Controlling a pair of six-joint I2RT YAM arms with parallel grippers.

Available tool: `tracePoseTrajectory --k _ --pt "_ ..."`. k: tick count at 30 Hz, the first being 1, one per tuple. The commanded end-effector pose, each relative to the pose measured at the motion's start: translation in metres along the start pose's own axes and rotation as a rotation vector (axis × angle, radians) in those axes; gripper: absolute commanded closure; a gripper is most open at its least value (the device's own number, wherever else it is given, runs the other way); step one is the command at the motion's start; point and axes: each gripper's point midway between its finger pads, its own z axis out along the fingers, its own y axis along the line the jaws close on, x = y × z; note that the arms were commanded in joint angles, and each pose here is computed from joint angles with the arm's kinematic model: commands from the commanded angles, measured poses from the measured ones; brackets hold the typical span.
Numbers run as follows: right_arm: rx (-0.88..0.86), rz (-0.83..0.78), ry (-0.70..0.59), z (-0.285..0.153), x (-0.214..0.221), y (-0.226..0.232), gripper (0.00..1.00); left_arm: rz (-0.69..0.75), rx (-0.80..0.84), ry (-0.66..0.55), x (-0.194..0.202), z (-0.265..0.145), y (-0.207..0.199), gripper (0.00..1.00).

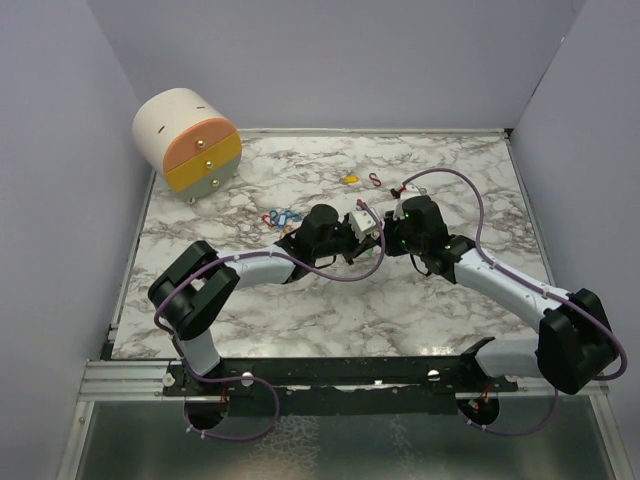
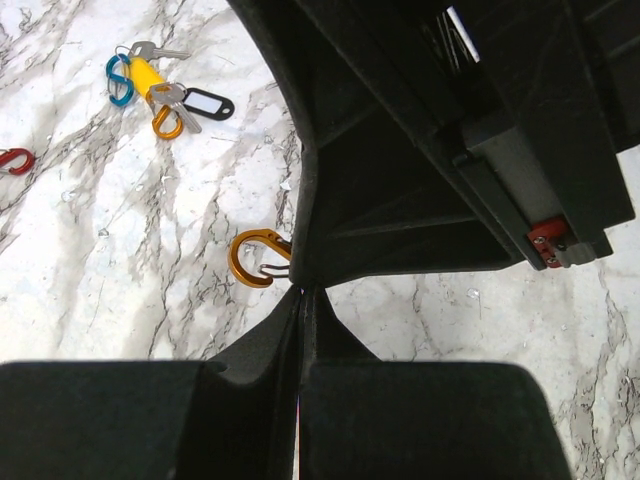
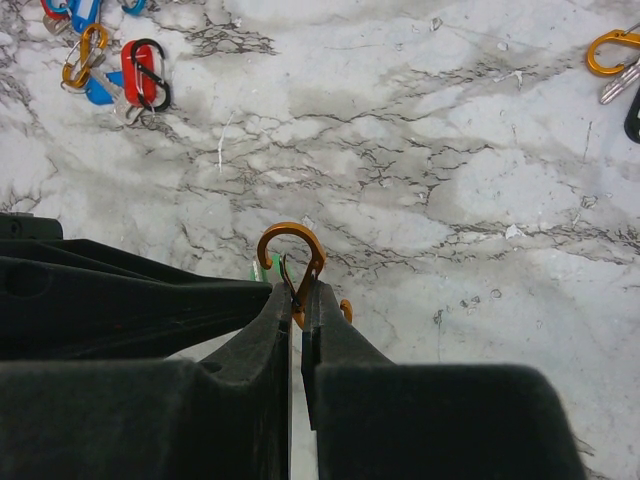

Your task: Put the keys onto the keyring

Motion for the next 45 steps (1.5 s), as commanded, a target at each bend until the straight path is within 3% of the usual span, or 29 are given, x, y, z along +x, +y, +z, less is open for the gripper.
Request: tracePoseTrajectory --k 1,9,26,45 --pt "0.029 0.028 -0.019 -0.006 -0.008 -0.004 0.99 0.029 -0.007 -0.053 -0.022 0.002 0.003 1.0" --pt "0.071 0.091 -0.027 0.001 -0.012 -0.012 0.99 -0.071 -0.129 -0.102 -0.032 -0.018 0.013 1.0" --pt "-0.036 0.107 -0.026 -0.004 -0.021 0.009 0.99 -0.078 -0.014 -0.129 -0.039 -0.018 -0.008 1.0" --pt "-0.06 0.085 -0.003 -0.006 -0.018 0.013 0.99 -0.046 -0.027 -0.134 -0.043 -0.011 -0.001 1.0"
